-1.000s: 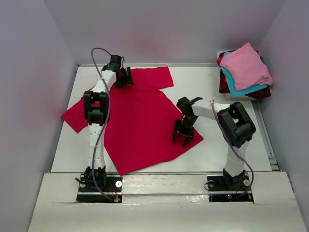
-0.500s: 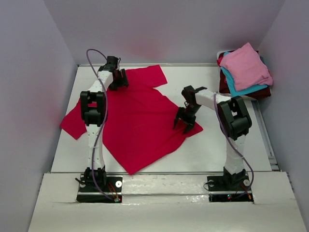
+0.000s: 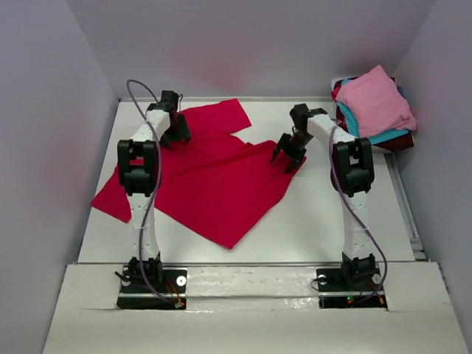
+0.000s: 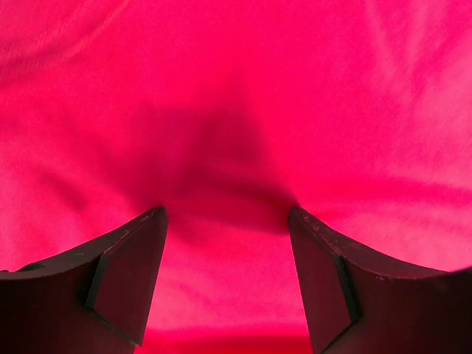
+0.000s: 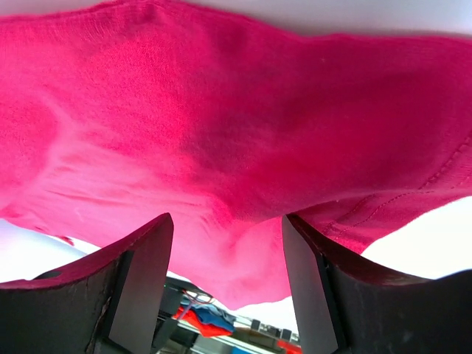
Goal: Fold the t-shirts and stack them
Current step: Flatten the tshirt out
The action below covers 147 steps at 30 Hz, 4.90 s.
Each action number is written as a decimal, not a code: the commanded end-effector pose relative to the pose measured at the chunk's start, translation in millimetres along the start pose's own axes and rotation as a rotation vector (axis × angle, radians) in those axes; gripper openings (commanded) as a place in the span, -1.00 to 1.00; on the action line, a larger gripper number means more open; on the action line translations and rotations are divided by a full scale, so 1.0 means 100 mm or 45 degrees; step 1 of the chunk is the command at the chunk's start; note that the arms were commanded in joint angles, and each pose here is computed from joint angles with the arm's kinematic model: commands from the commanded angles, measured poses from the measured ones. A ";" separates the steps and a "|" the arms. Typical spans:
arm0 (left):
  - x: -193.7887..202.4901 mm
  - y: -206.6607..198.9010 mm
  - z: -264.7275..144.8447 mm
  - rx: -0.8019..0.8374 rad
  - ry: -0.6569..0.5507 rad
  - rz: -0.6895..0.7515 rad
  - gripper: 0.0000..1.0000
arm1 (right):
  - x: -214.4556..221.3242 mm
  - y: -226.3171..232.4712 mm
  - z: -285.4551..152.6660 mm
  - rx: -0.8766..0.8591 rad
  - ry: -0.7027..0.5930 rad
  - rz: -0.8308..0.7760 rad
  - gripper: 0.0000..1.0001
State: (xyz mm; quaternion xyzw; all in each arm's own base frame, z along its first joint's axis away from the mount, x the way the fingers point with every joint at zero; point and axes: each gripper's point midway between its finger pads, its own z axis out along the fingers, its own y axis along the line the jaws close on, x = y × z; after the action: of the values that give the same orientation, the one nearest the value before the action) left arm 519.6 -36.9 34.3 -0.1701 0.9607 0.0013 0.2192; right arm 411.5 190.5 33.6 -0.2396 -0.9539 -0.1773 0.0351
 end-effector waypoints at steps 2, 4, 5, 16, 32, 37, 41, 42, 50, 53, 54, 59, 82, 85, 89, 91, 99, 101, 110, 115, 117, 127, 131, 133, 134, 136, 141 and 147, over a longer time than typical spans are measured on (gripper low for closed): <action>-0.08 0.12 -0.53 0.004 -0.079 -0.130 0.57 | -0.39 0.01 0.00 0.025 -0.071 -0.010 0.34; -0.05 0.13 -0.58 0.031 -0.074 -0.168 0.57 | -0.48 0.03 0.00 0.007 -0.080 -0.006 0.34; -0.07 0.10 -0.69 0.062 -0.097 -0.196 0.57 | -0.55 0.06 -0.06 -0.017 -0.095 0.001 0.34; -0.17 0.04 -0.97 0.150 -0.177 -0.147 0.57 | -0.71 -0.07 -0.20 -0.003 -0.140 0.003 0.34; -0.58 -0.95 -0.48 0.476 -0.198 0.204 0.58 | 0.25 0.11 -0.75 -0.042 -0.122 -0.263 0.43; -0.53 -1.07 -0.18 0.494 -0.152 0.207 0.58 | 0.59 0.23 -0.67 -0.055 -0.044 -0.355 0.43; -0.56 -1.10 -0.09 0.505 -0.178 0.216 0.58 | 0.97 0.32 -0.54 -0.077 0.063 -0.426 0.43; -0.59 -1.11 -0.10 0.507 -0.191 0.221 0.59 | 1.02 0.33 -0.52 -0.072 0.072 -0.441 0.43; -0.58 -1.06 0.05 0.463 -0.192 0.237 0.61 | 1.56 0.27 -0.12 -0.051 0.253 -0.495 0.43; -0.53 -1.00 0.13 0.425 -0.173 0.234 0.61 | 1.66 0.26 -0.01 -0.037 0.288 -0.505 0.43; -0.51 -0.98 0.15 0.412 -0.167 0.233 0.61 | 1.67 0.27 0.02 -0.051 0.306 -0.503 0.43; -0.46 -0.90 0.24 0.357 -0.145 0.225 0.61 | 1.75 0.20 0.18 -0.049 0.367 -0.481 0.43; -0.26 0.24 0.26 -0.161 -0.035 0.024 0.59 | 1.79 -0.19 0.42 0.063 0.397 -0.406 0.46; -0.23 0.30 0.24 -0.173 -0.022 0.002 0.59 | 1.65 -0.22 0.36 0.041 0.373 -0.355 0.46; -0.19 0.32 0.20 -0.182 -0.012 -0.017 0.58 | 1.43 -0.27 0.30 0.026 0.330 -0.299 0.46; -0.17 0.32 0.18 -0.181 -0.009 -0.028 0.58 | 1.29 -0.29 0.25 0.025 0.304 -0.273 0.47; -0.06 0.35 0.06 -0.177 0.002 -0.071 0.56 | 0.79 -0.21 0.13 0.047 0.203 -0.245 0.48; 0.01 0.35 0.03 -0.166 0.012 -0.092 0.54 | 0.64 -0.14 0.13 0.046 0.184 -0.244 0.48; 0.24 0.36 -0.18 -0.109 0.022 -0.160 0.53 | -0.07 -0.11 -0.02 0.003 0.094 -0.130 0.49; 0.33 0.36 -0.34 -0.073 0.008 -0.203 0.53 | -0.33 -0.22 -0.07 -0.008 0.057 -0.079 0.50; 0.35 0.36 -0.37 -0.068 0.012 -0.217 0.53 | -0.37 -0.27 -0.08 0.006 0.042 -0.070 0.50; 0.20 0.31 -0.45 -0.056 -0.027 -0.228 0.54 | -0.29 -0.35 -0.31 0.007 -0.013 -0.090 0.50; 0.08 0.27 -0.42 -0.060 -0.036 -0.226 0.55 | -0.13 -0.50 -0.34 0.029 -0.023 -0.100 0.50; 0.07 0.27 -0.35 -0.072 -0.025 -0.224 0.56 | 0.00 -0.61 -0.29 0.044 0.013 -0.086 0.51; -0.01 0.24 -0.36 -0.062 -0.041 -0.225 0.56 | 0.03 -0.63 -0.29 0.045 0.015 -0.086 0.51; -0.02 0.22 -0.32 -0.060 -0.027 -0.216 0.56 | 0.12 -0.67 -0.28 0.038 0.026 -0.084 0.51; -0.15 0.14 -0.20 -0.043 -0.016 -0.192 0.56 | 0.23 -0.74 -0.29 0.032 0.037 -0.091 0.51; -0.39 0.11 -0.19 -0.008 -0.046 -0.210 0.58 | 0.38 -0.83 -0.31 0.035 0.056 -0.086 0.51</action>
State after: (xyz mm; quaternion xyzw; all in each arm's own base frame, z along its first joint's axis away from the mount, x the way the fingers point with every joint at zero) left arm 529.3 -23.0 42.8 -0.2492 0.9434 -0.0033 0.2186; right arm 342.8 130.8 33.1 -0.2157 -0.9589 -0.1682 0.0759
